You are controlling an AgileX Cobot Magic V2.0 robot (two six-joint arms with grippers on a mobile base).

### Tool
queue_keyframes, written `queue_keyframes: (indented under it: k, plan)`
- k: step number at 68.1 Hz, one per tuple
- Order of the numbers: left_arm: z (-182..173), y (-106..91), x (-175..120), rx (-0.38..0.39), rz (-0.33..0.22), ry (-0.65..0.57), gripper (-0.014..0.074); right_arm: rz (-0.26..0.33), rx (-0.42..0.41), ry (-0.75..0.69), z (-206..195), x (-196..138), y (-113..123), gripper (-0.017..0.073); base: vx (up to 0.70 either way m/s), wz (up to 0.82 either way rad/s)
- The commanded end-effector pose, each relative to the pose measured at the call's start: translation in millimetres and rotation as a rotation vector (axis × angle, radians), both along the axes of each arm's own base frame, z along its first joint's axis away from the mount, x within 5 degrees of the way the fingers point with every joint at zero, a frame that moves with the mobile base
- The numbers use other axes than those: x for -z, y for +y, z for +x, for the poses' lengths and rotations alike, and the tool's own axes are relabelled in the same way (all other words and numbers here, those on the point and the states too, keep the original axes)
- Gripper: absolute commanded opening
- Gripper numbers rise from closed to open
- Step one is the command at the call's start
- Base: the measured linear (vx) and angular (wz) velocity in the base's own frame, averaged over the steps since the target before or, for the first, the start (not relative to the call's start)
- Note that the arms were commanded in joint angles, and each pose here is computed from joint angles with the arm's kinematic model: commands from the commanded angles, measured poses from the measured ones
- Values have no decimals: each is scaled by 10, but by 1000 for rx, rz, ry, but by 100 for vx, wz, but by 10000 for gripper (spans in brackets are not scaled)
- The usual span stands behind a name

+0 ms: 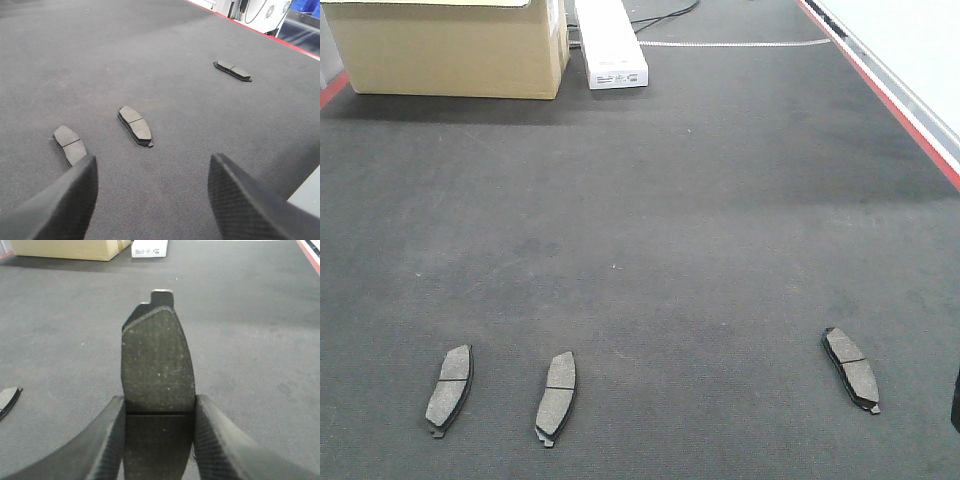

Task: Move and align brake pads A on conveyor
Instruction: 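Move the right gripper with its pad over the belt, then lower the right gripper, open it to release the pad, lift away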

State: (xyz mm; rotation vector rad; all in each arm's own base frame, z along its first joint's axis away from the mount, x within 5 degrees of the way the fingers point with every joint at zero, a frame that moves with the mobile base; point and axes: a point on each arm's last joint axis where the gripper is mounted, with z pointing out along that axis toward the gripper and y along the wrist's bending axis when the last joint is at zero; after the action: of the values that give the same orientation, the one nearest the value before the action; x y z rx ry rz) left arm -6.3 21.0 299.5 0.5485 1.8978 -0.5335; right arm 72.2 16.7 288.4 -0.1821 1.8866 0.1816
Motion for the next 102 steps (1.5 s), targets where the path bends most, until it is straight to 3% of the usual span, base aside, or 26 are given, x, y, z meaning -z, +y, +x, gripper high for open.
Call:
queue_keyframes:
  k: [1, 23, 36, 60, 72, 79, 87, 102]
  plan:
    - [-14, 12, -109, 10, -60, -66, 470, 47, 1, -130, 26, -209, 10, -7, 0, 0]
    - [-14, 12, -109, 10, -60, -67, 470, 169, -30, 135, 496, -466, 210, 31, 0, 0]
    - [-14, 12, -109, 10, -60, -67, 470, 139, -96, 377, 1019, -401, 416, 92, 0, 0]
    - [-14, 12, -109, 10, -60, -67, 470, 84, -104, 703, 1775, 244, 755, 168, 0, 0]
    - [-14, 12, -109, 10, -60, -67, 470, 90, -43, 793, 1961, 639, 954, 172, 0, 0]
    - [-14, 12, -109, 10, -60, -67, 470, 54, -18, 846, 2068, 885, 975, 191, 0, 0]
    - [-14, 12, -109, 10, -60, -67, 470, 1, -25, 891, 2180, 1004, 1005, 280, 0, 0]
    - [-14, 12, -109, 10, -60, -67, 470, 13, -17, 884, 2316, 978, 1045, 484, 0, 0]
